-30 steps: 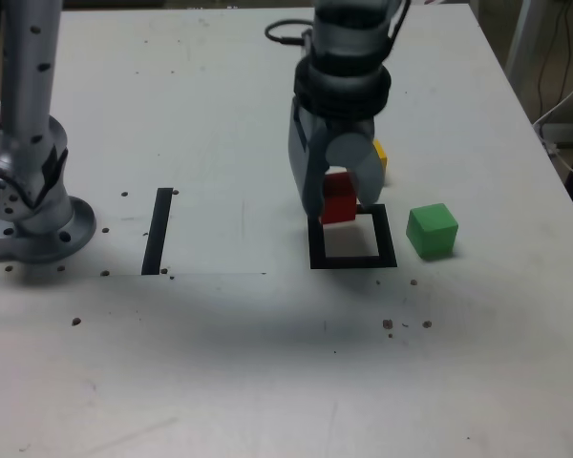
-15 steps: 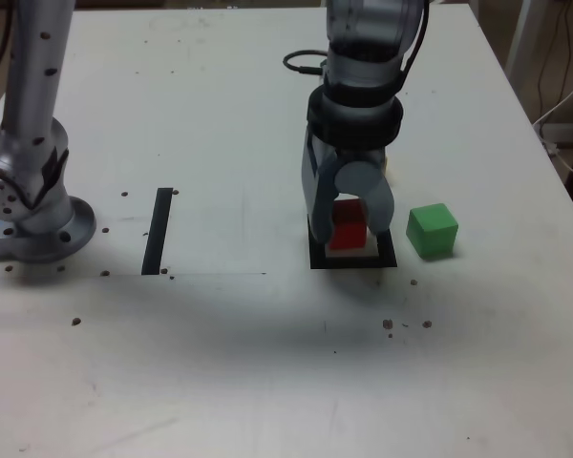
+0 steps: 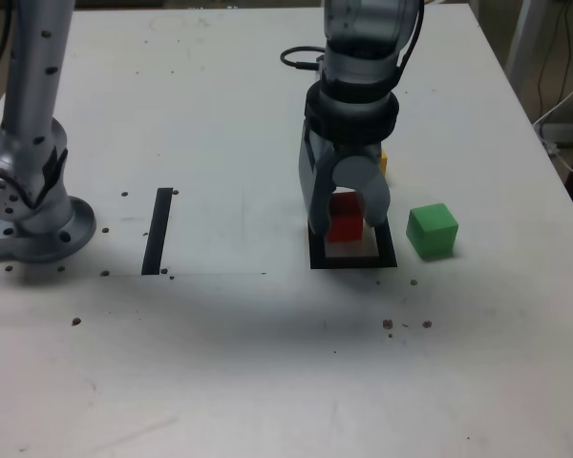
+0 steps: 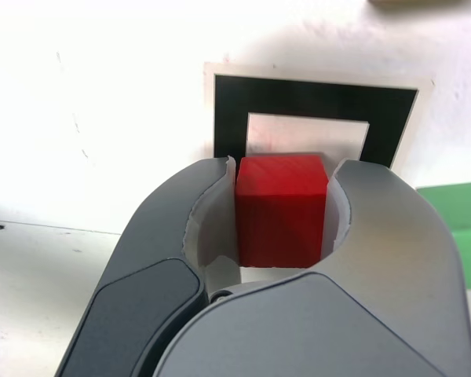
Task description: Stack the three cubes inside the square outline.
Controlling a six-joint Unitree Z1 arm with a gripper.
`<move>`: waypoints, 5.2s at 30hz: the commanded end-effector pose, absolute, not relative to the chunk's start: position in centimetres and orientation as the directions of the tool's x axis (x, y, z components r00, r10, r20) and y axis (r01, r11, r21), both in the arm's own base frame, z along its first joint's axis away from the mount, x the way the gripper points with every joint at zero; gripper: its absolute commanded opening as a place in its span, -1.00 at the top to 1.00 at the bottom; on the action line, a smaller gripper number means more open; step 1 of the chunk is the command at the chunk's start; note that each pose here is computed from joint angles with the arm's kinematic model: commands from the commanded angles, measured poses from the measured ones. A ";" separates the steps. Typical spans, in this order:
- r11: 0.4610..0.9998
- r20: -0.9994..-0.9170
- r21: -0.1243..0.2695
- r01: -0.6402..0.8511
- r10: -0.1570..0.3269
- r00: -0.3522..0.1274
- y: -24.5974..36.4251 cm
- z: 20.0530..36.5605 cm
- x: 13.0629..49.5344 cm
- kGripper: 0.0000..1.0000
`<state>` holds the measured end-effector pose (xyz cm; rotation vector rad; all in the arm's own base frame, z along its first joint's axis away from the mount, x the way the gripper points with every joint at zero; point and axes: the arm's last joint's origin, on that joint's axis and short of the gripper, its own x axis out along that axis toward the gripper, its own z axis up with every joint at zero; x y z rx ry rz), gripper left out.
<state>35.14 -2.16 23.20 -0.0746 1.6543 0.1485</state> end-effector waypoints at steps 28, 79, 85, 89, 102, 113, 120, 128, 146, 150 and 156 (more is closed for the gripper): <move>0.987 -0.996 0.043 -0.156 0.030 -0.084 -2.0 23.3 35.0 -0.97; 0.961 -0.991 0.055 -0.272 0.020 -0.131 9.7 21.1 39.6 -0.66; 0.958 -0.992 0.047 -0.283 0.012 -0.124 9.7 20.8 39.8 -0.33; 0.956 -0.992 0.046 -0.289 0.009 -0.125 9.7 20.8 39.8 -0.12; 0.954 -0.992 0.042 -0.295 0.003 -0.130 9.6 21.1 39.5 0.31; 0.960 -0.994 0.040 -0.278 0.011 -0.107 8.3 22.9 38.8 0.48; 0.973 -0.994 0.068 -0.220 0.048 -0.095 4.9 27.1 36.4 0.48; 0.986 -0.995 0.051 -0.157 0.038 -0.089 0.7 30.1 34.0 0.48; 0.982 -0.998 0.035 -0.184 0.025 -0.056 -1.4 27.2 34.2 0.48; 0.982 -0.998 0.036 -0.184 0.025 -0.059 -1.4 26.5 34.6 0.48; 0.982 -0.997 0.039 -0.184 0.026 -0.072 -1.4 25.8 35.0 0.48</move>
